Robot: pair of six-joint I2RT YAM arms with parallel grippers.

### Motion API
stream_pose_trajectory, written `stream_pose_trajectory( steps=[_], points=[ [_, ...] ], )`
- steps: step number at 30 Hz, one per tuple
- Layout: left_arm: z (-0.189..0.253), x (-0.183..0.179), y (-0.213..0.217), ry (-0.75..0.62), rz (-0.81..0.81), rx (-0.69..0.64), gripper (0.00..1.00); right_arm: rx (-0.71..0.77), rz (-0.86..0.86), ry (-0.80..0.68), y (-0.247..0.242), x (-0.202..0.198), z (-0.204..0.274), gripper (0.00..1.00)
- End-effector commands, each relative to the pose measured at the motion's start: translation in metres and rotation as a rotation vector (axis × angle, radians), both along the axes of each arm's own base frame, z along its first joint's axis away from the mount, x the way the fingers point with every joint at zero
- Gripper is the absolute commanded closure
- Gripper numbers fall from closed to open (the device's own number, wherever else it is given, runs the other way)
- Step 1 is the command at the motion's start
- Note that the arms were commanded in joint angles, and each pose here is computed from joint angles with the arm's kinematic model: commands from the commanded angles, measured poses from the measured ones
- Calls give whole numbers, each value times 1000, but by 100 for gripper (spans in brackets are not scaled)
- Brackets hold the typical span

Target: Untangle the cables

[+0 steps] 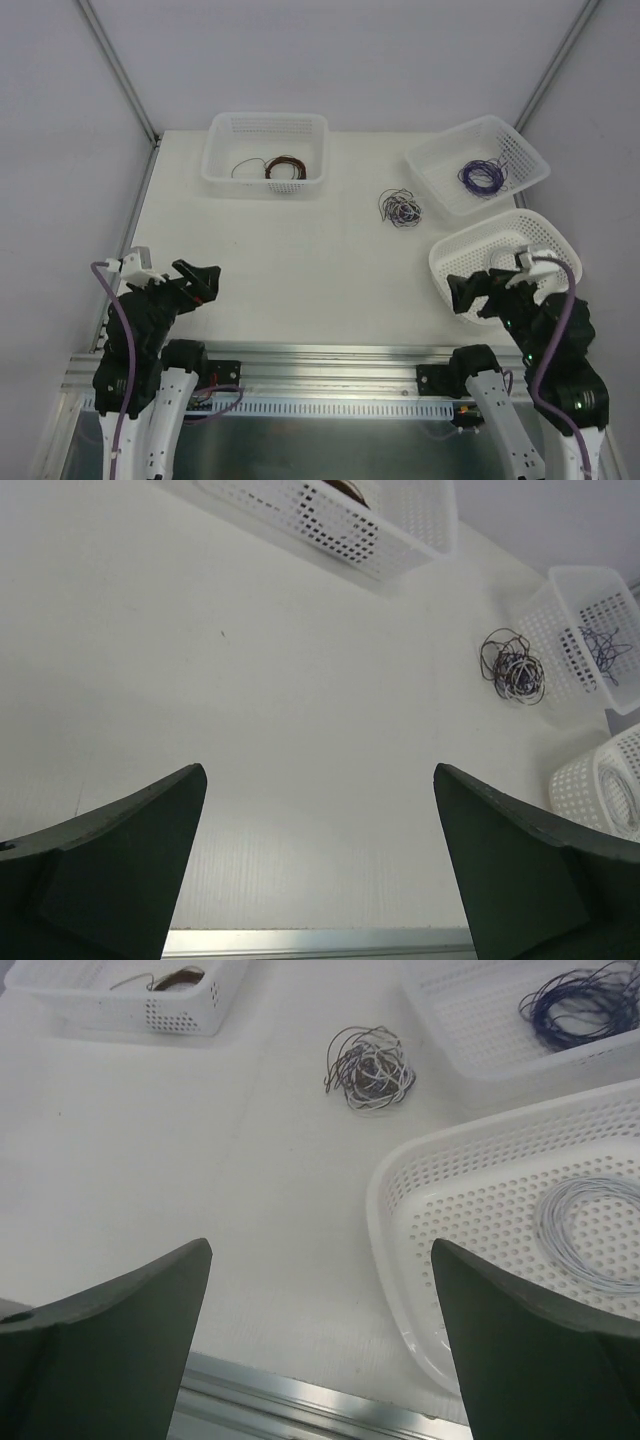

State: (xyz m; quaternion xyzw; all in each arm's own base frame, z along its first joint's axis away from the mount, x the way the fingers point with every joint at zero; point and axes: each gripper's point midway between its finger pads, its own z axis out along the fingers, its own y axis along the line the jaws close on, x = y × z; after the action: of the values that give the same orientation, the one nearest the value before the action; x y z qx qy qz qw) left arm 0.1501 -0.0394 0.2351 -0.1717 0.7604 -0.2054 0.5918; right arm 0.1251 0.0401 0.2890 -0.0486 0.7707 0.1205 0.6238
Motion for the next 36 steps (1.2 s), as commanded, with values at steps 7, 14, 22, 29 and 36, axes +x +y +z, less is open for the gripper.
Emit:
stream_pose_trajectory(
  steps=[7, 14, 22, 29, 36],
  points=[
    [-39, 43, -27, 212, -146, -7, 1, 46, -7, 330, 33, 120, -35, 3],
    [-59, 58, -37, 174, -235, 42, 1, 70, -75, 402, 46, 220, -75, 3],
    [-55, 56, -40, 140, -253, 36, 1, 76, -220, 406, 42, 309, -116, 14],
    [-52, 54, -41, 122, -260, 33, 1, 63, -266, 516, 50, 346, -173, 19],
    [-51, 53, -42, 117, -266, 32, 1, 1, -230, 639, 74, 338, -223, 32]
  ],
)
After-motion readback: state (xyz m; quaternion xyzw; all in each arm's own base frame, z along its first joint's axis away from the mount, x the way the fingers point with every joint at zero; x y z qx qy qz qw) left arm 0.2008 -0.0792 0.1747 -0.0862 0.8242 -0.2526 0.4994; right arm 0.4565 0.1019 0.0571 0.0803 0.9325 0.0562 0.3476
